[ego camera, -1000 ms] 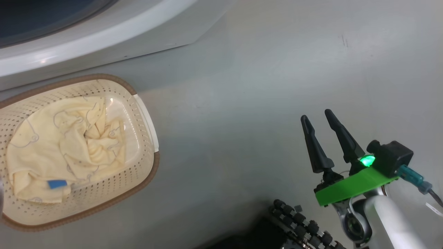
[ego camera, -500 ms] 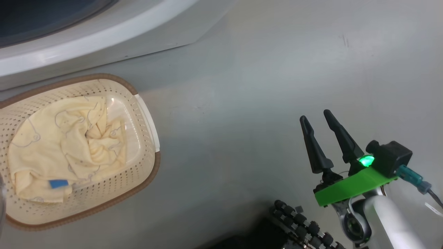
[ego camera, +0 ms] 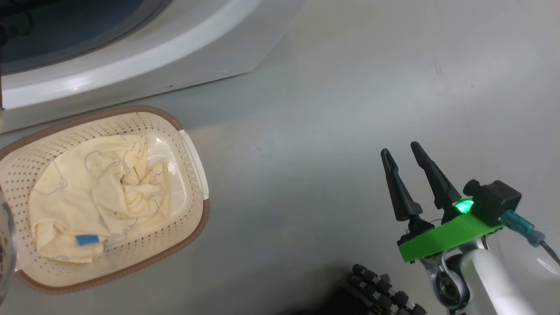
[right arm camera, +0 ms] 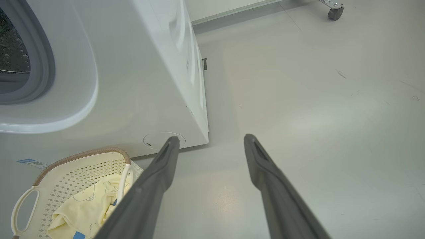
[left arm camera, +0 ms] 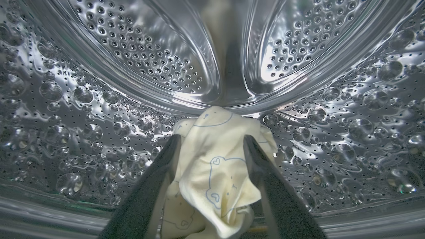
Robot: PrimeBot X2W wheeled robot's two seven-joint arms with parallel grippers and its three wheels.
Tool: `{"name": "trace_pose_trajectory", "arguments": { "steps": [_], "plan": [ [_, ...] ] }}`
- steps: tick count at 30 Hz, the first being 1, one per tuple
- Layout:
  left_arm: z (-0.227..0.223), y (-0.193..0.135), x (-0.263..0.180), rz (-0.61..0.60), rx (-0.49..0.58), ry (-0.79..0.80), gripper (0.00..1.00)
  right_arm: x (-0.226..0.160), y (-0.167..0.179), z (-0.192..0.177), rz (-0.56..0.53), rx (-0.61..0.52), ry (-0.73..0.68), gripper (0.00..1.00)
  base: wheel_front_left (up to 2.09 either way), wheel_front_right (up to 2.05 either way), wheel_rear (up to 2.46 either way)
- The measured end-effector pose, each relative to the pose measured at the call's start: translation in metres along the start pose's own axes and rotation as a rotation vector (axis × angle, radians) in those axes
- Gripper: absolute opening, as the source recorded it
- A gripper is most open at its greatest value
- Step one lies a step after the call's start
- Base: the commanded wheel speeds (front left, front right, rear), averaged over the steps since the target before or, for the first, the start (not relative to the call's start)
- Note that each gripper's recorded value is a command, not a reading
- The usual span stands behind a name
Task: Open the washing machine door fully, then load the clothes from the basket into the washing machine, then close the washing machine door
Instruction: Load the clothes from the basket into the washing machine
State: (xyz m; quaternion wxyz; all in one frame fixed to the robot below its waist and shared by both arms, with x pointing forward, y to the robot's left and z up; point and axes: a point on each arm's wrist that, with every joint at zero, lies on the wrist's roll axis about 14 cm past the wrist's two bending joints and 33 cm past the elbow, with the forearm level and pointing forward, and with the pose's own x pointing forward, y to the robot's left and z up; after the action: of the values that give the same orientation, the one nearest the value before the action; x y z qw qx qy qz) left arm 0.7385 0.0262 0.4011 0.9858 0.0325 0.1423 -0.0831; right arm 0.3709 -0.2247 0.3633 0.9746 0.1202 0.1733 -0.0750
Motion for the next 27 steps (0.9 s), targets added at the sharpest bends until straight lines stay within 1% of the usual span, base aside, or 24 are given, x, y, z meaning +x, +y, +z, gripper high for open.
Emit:
{"name": "trace_pose_trajectory", "arguments": {
  "steps": [5, 10, 18, 27],
  "plan": [
    [0.009, 0.0, -0.007, -0.001, 0.001, 0.004, 1.0, 0.0, 0.006, 0.005, 0.017, 0.008, -0.019, 1.0, 0.0, 0.0, 0.0],
    [0.014, -0.002, -0.021, 0.002, -0.04, 0.005, 1.0, 0.001, 0.013, 0.013, 0.042, 0.016, -0.043, 1.0, 0.0, 0.0, 0.0],
    [0.015, -0.017, -0.045, -0.021, -0.092, 0.002, 1.0, 0.001, 0.024, 0.024, 0.08, 0.026, -0.081, 1.0, 0.0, 0.0, 0.0],
    [0.02, -0.025, -0.07, -0.059, -0.123, -0.03, 1.0, 0.002, 0.034, 0.038, 0.114, 0.032, -0.123, 1.0, 0.0, 0.0, 0.0]
  ]
}}
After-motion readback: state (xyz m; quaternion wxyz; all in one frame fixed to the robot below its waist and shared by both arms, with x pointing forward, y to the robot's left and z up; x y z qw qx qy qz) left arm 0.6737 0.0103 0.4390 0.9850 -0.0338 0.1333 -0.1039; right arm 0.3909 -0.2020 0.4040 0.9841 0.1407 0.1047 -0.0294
